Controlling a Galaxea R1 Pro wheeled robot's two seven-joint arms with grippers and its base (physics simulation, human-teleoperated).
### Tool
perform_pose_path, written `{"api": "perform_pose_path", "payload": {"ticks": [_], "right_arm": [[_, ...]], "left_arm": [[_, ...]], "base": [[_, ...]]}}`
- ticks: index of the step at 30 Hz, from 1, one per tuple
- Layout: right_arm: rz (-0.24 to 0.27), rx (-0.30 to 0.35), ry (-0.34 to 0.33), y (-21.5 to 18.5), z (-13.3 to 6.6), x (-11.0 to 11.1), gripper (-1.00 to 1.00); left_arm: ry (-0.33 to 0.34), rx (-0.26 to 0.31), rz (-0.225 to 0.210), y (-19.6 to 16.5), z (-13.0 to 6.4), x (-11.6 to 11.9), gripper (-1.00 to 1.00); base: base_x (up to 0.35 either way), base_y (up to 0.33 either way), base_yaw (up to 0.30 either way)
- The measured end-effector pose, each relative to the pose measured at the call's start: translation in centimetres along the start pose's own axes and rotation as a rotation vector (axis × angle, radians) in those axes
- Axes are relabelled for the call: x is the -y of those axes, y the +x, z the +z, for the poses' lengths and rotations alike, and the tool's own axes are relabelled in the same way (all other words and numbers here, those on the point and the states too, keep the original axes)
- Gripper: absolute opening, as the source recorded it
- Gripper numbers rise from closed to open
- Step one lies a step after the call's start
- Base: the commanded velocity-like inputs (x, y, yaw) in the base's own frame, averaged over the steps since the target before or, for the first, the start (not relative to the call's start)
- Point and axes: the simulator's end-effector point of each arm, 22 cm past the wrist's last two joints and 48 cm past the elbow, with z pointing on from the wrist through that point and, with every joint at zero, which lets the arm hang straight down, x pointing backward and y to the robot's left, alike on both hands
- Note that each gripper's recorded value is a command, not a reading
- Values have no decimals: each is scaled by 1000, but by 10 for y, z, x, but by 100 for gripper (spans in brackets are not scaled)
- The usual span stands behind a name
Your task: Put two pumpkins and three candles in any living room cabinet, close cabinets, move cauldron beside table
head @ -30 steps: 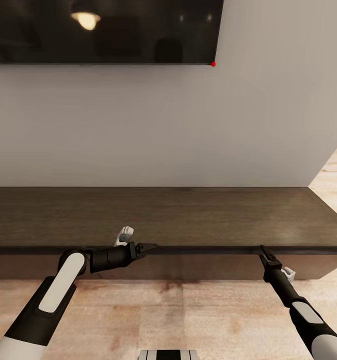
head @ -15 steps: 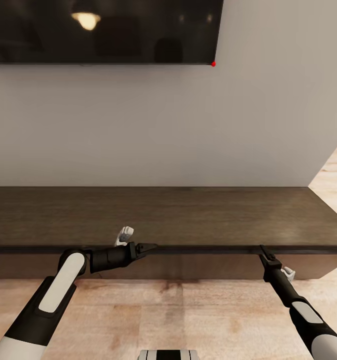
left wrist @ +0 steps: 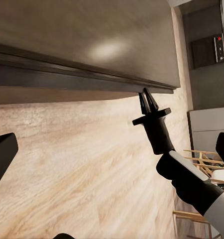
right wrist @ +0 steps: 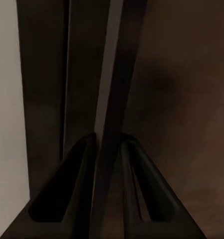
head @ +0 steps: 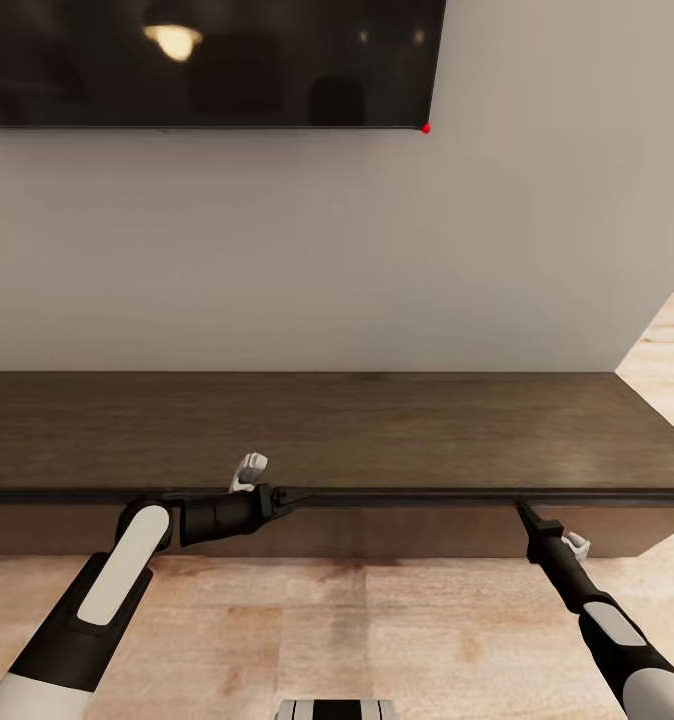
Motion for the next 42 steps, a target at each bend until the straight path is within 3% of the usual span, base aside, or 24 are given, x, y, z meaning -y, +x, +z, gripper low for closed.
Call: {"api": "perform_pose_path", "payload": {"ticks": [28, 42], "right_arm": [[-1, -1, 1, 0, 0, 0, -100], [-2, 1, 1, 0, 0, 0, -100]], "left_arm": [[0, 0, 0, 0, 0, 0, 100], [0, 0, 0, 0, 0, 0, 100]], "base": [[-2, 0, 0], [-231, 0, 0]]}}
